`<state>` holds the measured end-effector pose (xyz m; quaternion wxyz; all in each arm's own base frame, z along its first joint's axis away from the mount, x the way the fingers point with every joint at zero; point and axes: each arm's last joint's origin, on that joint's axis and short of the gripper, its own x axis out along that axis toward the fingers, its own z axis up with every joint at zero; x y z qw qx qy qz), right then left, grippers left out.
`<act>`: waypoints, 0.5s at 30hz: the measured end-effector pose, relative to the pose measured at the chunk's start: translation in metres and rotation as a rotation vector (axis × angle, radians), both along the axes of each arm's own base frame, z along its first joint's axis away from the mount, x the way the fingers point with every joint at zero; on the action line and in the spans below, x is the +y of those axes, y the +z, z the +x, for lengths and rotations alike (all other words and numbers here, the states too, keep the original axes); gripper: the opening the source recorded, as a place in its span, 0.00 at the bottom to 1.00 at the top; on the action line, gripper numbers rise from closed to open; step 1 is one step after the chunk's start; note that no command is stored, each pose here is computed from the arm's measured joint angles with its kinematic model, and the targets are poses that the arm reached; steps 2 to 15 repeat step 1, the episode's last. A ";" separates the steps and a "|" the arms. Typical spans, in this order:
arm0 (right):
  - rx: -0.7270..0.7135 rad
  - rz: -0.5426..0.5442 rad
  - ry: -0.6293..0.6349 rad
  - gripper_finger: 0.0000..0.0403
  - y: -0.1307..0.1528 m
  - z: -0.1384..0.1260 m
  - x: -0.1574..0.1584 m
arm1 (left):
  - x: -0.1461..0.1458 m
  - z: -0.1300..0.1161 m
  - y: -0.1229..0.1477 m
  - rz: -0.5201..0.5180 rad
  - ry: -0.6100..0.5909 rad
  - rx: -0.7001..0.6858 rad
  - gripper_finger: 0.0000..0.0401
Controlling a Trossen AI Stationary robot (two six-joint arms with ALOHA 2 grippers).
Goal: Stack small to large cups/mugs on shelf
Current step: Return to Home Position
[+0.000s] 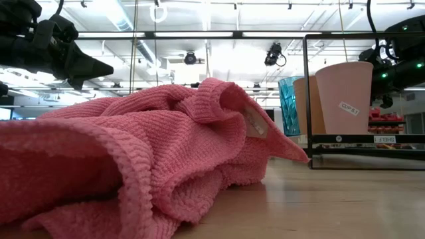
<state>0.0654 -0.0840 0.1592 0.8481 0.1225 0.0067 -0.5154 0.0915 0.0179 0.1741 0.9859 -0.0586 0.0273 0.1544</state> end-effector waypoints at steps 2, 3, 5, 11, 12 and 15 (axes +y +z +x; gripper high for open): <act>0.000 0.000 0.000 0.32 0.000 0.000 0.000 | 0.000 0.000 0.000 0.000 0.000 0.000 0.09; 0.000 0.000 0.000 0.32 0.000 0.000 0.000 | 0.000 0.000 0.000 0.000 0.000 0.000 0.09; 0.000 0.000 0.000 0.32 0.000 0.000 0.000 | 0.000 0.000 0.000 0.000 0.000 0.000 0.09; 0.000 0.000 0.000 0.32 0.000 0.000 0.000 | 0.000 0.000 0.000 0.000 0.000 0.000 0.09; 0.000 0.000 0.000 0.32 0.000 0.000 0.000 | 0.000 0.000 0.000 0.000 0.000 0.000 0.09; 0.000 0.000 0.000 0.32 0.000 0.000 0.000 | 0.000 0.000 0.000 0.000 0.000 0.000 0.09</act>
